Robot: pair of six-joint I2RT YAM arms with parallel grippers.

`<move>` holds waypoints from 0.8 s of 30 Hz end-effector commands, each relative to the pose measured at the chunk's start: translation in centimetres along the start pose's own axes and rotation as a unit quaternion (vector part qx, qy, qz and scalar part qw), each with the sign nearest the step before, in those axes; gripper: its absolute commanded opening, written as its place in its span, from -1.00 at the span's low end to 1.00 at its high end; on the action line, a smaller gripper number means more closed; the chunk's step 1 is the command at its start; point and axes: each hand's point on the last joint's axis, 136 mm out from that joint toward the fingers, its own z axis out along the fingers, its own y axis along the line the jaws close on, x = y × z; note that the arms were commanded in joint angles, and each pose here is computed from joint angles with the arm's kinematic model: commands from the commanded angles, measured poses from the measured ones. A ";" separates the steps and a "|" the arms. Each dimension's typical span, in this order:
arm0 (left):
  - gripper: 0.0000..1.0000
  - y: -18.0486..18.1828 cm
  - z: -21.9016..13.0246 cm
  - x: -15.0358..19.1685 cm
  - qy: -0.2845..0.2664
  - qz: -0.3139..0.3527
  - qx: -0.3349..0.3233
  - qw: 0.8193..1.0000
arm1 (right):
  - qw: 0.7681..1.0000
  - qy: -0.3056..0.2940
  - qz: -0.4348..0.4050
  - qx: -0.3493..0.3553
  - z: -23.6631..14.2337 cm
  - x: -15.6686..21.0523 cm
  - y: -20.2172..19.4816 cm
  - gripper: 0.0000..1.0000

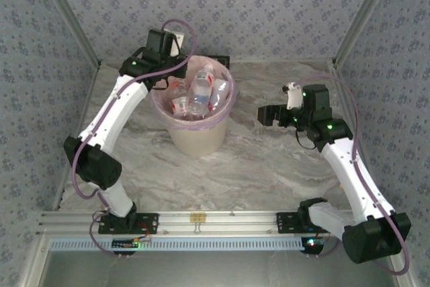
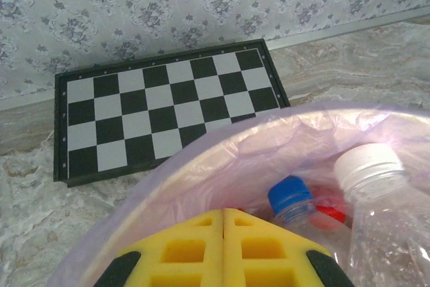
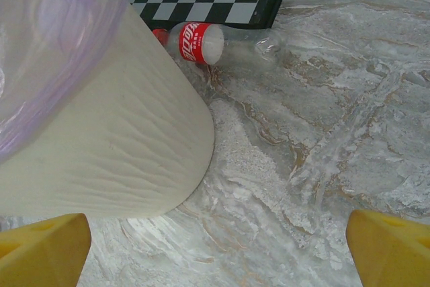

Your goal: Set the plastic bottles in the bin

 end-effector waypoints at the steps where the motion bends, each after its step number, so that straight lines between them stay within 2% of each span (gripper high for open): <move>1: -0.89 -1.9 2.0 2.8 0.054 -0.007 0.035 0.998 | 1.000 0.009 -0.008 0.001 0.5 0.5 0.0 0.99; 9: -0.89 -2.5 4.5 4.8 0.079 -0.003 0.039 0.996 | 1.000 0.011 -0.012 0.007 0.9 0.5 -0.2 0.99; 13: -0.89 -2.0 4.4 4.6 0.074 0.000 0.028 0.997 | 1.000 0.006 -0.020 0.009 0.7 -0.1 -0.1 0.99; 16: -0.82 -1.9 3.6 3.7 0.063 0.002 0.027 0.998 | 1.000 0.002 -0.024 0.011 0.6 -0.5 0.0 0.99; 18: -0.70 -1.9 2.5 2.5 0.046 0.004 0.029 0.998 | 1.000 -0.003 -0.027 0.012 0.4 -0.9 0.0 0.99; 22: -0.19 -1.7 -0.4 -0.3 0.005 0.012 0.025 1.000 | 0.999 -0.012 -0.035 0.010 0.1 -1.8 0.4 0.99; 24: -0.04 -1.7 -2.0 -1.5 -0.014 0.015 0.026 0.999 | 0.999 -0.013 -0.039 0.009 0.1 -2.1 0.7 0.99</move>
